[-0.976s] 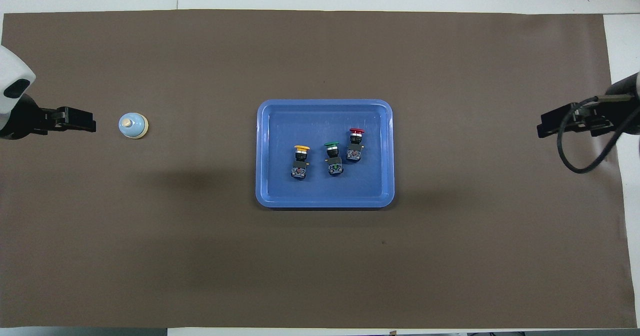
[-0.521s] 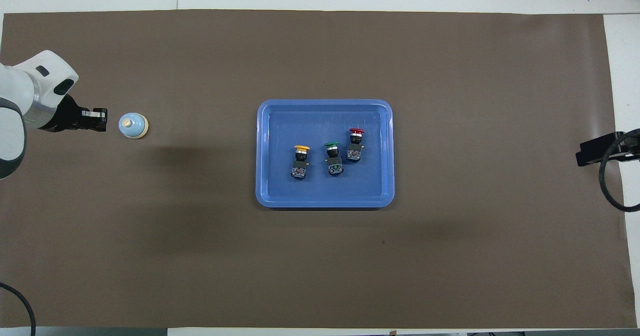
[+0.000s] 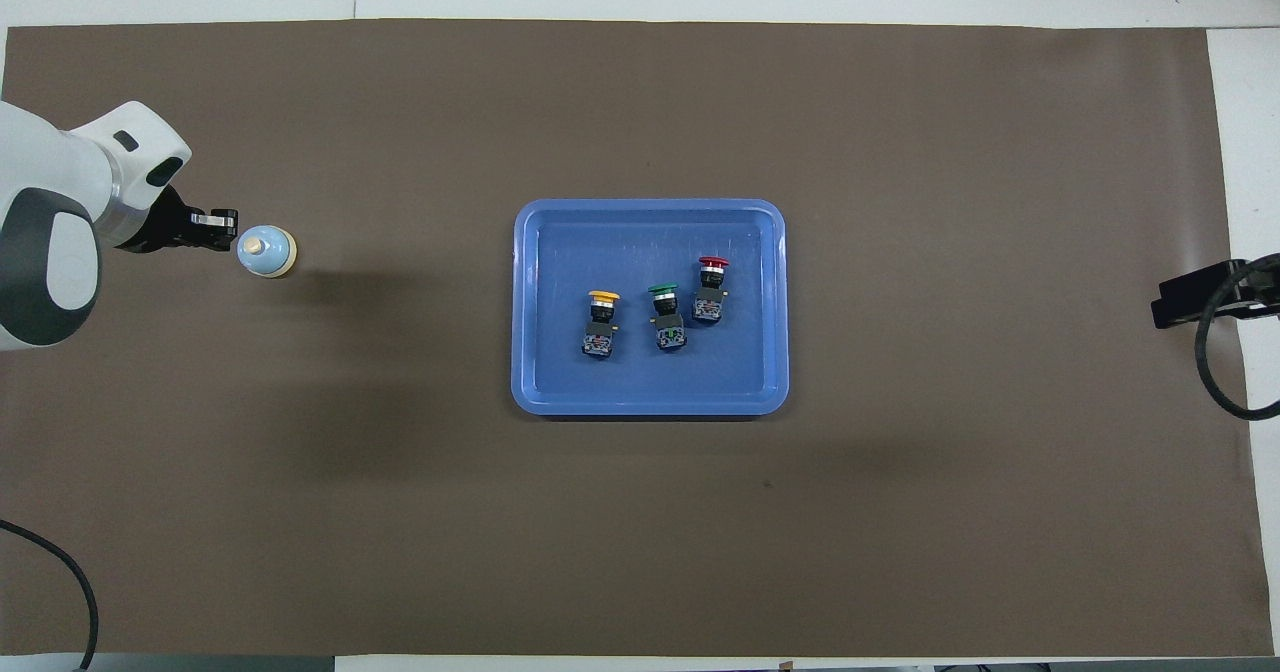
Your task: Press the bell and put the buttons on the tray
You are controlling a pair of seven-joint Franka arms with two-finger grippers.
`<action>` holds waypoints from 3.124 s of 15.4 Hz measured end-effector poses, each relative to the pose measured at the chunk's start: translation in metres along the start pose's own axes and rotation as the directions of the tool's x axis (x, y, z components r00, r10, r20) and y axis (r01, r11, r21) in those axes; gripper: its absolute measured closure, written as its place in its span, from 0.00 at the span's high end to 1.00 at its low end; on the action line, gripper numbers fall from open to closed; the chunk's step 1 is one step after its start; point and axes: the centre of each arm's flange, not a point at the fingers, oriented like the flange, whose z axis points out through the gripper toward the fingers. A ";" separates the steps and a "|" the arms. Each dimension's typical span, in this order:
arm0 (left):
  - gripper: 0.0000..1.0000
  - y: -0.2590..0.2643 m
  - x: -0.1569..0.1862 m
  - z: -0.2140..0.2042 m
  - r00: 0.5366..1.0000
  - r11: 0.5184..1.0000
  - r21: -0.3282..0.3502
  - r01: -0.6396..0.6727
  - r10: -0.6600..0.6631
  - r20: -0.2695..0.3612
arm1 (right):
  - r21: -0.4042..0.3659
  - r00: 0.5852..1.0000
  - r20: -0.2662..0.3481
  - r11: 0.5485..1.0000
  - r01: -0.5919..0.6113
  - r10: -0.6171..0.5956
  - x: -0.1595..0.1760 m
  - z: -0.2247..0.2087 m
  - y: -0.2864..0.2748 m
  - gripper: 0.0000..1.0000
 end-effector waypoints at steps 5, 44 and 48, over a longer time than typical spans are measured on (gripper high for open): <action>0.01 -0.001 0.006 0.020 1.000 1.000 -0.003 0.001 -0.001 -0.012 | 0.000 1.000 0.000 1.000 0.000 0.000 0.000 0.000 0.000 1.00; 0.17 -0.012 0.036 -0.102 0.994 1.000 0.009 0.019 -0.018 -0.110 | 0.000 1.000 0.001 1.000 0.000 0.000 0.000 0.000 0.000 1.00; 0.58 -0.013 -0.005 -0.176 0.996 0.999 0.020 0.029 -0.028 -0.086 | 0.000 1.000 0.001 1.000 0.000 0.000 0.000 0.000 0.000 1.00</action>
